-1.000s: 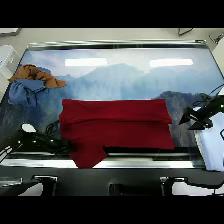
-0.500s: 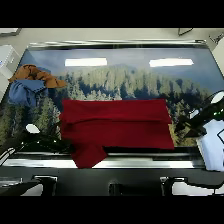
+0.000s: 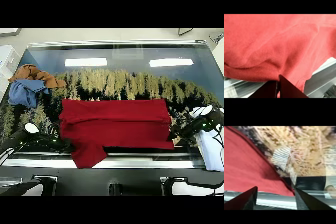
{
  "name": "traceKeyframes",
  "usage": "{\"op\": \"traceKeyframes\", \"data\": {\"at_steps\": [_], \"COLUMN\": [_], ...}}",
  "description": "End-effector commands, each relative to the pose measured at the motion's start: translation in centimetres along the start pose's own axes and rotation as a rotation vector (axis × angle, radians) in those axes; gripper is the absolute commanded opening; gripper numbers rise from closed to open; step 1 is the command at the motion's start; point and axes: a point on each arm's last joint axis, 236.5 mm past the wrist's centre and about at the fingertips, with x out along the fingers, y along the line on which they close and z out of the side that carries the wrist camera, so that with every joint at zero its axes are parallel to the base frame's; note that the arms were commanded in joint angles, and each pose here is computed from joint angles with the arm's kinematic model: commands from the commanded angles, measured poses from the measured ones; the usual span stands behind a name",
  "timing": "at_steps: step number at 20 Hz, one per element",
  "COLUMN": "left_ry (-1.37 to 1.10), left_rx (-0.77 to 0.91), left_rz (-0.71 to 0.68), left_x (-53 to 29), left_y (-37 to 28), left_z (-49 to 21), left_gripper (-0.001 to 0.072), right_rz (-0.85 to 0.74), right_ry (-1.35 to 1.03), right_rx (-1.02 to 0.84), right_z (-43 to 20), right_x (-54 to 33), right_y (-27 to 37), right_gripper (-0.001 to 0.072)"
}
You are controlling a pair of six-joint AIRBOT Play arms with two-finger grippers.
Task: Fold the clothes and pants, and hang the long-sleeved shirts on hangers.
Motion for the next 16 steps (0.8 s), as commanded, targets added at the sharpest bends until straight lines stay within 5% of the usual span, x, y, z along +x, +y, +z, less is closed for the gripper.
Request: {"op": "traceKeyframes", "data": {"at_steps": [1, 4, 6, 7, 8, 16], "left_ry": [0.005, 0.007, 0.007, 0.007, 0.003, -0.23], "left_rx": [0.002, 0.002, 0.002, 0.002, 0.007, 0.171], "left_rz": [-0.002, -0.002, -0.002, -0.002, -0.001, 0.166], "left_x": [0.0, 0.0, 0.0, -0.1, -0.2, -12.1], "left_y": [-0.1, -0.1, -0.1, -0.1, -0.2, -1.7], "left_z": [-0.1, -0.2, -0.2, -0.2, 0.0, 8.4], "left_gripper": [0.0022, 0.0022, 0.0022, 0.0022, 0.0022, 0.002], "right_rz": [0.014, 0.015, 0.031, 0.044, 0.058, 0.127], "right_ry": [0.016, 0.02, 0.018, 0.023, 0.026, -0.36], "right_rx": [0.004, 0.008, 0.009, 0.004, -0.007, -0.121], "right_z": [-0.5, -0.6, -0.6, -0.7, -0.8, 6.3], "right_x": [1.1, 1.4, 1.4, 1.4, 1.3, -10.1], "right_y": [0.0, -0.1, 0.3, 0.6, 1.0, 7.1], "right_gripper": [0.0554, 0.0494, 0.0272, 0.0097, 0.0039, 0.0034]}}
